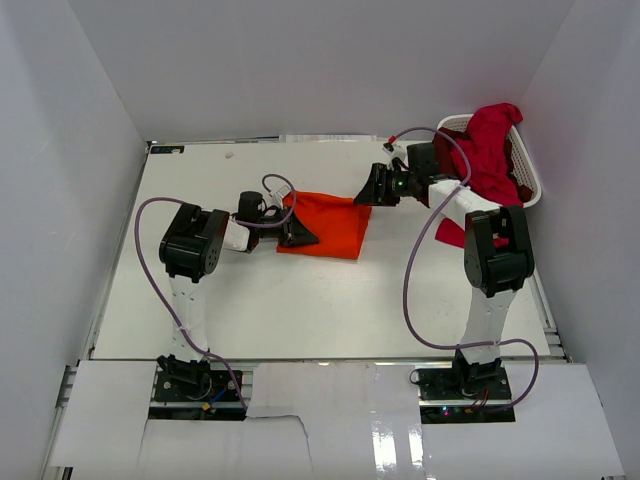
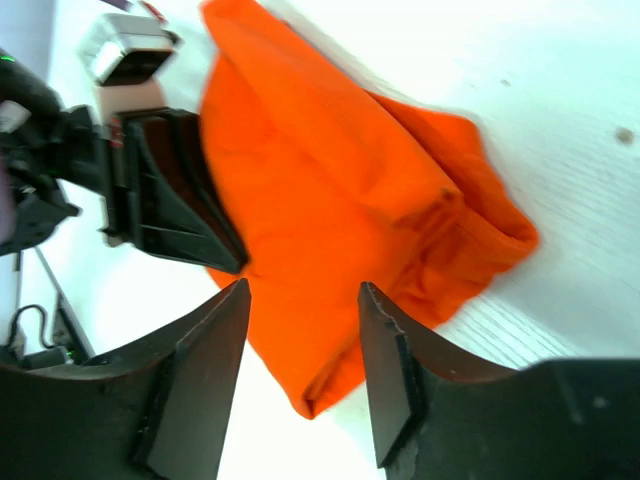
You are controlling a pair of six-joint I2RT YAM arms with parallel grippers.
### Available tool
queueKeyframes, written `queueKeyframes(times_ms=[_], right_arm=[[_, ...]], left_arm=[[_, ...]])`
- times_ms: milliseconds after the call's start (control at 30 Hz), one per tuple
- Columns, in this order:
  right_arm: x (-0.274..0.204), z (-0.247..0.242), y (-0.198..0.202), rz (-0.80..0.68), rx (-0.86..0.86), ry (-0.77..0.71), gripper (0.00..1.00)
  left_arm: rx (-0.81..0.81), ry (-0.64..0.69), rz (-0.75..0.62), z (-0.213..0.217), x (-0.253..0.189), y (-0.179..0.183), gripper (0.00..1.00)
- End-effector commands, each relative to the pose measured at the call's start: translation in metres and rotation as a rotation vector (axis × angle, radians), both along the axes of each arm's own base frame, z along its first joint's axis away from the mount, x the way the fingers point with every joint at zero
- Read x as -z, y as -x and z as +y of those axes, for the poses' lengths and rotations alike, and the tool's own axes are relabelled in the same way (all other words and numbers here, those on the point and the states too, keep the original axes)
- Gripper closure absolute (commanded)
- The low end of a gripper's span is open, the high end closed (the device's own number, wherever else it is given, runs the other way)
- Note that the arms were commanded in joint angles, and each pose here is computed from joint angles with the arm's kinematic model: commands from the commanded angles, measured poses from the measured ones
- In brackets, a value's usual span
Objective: Fold and stack the t-shirts
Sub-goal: Smooth out wrinkles on the folded tshirt
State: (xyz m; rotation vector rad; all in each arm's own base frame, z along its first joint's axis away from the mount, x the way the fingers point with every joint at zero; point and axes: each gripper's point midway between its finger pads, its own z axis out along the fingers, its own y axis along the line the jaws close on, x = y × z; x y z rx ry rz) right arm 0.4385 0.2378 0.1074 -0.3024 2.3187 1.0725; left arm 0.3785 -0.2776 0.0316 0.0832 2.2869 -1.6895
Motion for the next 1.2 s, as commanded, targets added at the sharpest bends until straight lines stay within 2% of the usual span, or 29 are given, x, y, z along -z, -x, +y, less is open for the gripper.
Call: queueKeyframes(times_ms=[0, 67, 133, 167, 200, 467, 667, 800, 900, 1167], right_arm=[[-0.029, 0.016, 0.007, -0.014, -0.073, -0.084, 0.47], [-0.026, 0.027, 0.011, 0.021, -0.103, -0.129, 0.53], [-0.023, 0.037, 0.011, 0.034, -0.132, -0.173, 0.67], [-0.020, 0.039, 0.010, 0.049, -0.135, -0.186, 0.75], [-0.017, 0.043, 0.011, 0.080, -0.132, -0.199, 0.91], [-0.009, 0.084, 0.005, 0.119, -0.229, -0.344, 0.92], [-0.008, 0.116, 0.008, 0.155, -0.299, -0.390, 0.92], [-0.002, 0.135, 0.012, 0.178, -0.329, -0.405, 0.92], [0.005, 0.143, 0.012, 0.192, -0.336, -0.401, 0.92], [0.033, 0.151, 0.009, 0.228, -0.326, -0.383, 0.92]], left_arm=[[-0.021, -0.077, 0.017, 0.000, 0.019, 0.005, 0.80], [-0.027, -0.086, 0.015, -0.001, 0.020, 0.006, 0.80], [-0.035, -0.093, 0.020, 0.000, 0.022, 0.006, 0.80], [-0.035, -0.092, 0.018, -0.001, 0.020, 0.006, 0.80], [-0.035, -0.092, 0.018, -0.001, 0.020, 0.006, 0.80], [-0.036, -0.102, 0.013, 0.000, 0.018, 0.008, 0.81], [-0.036, -0.122, 0.009, 0.001, 0.021, 0.008, 0.81], [-0.036, -0.137, 0.019, 0.002, 0.026, 0.009, 0.82], [-0.035, -0.142, 0.022, 0.001, 0.028, 0.011, 0.87], [-0.033, -0.149, 0.025, 0.000, 0.031, 0.011, 0.88]])
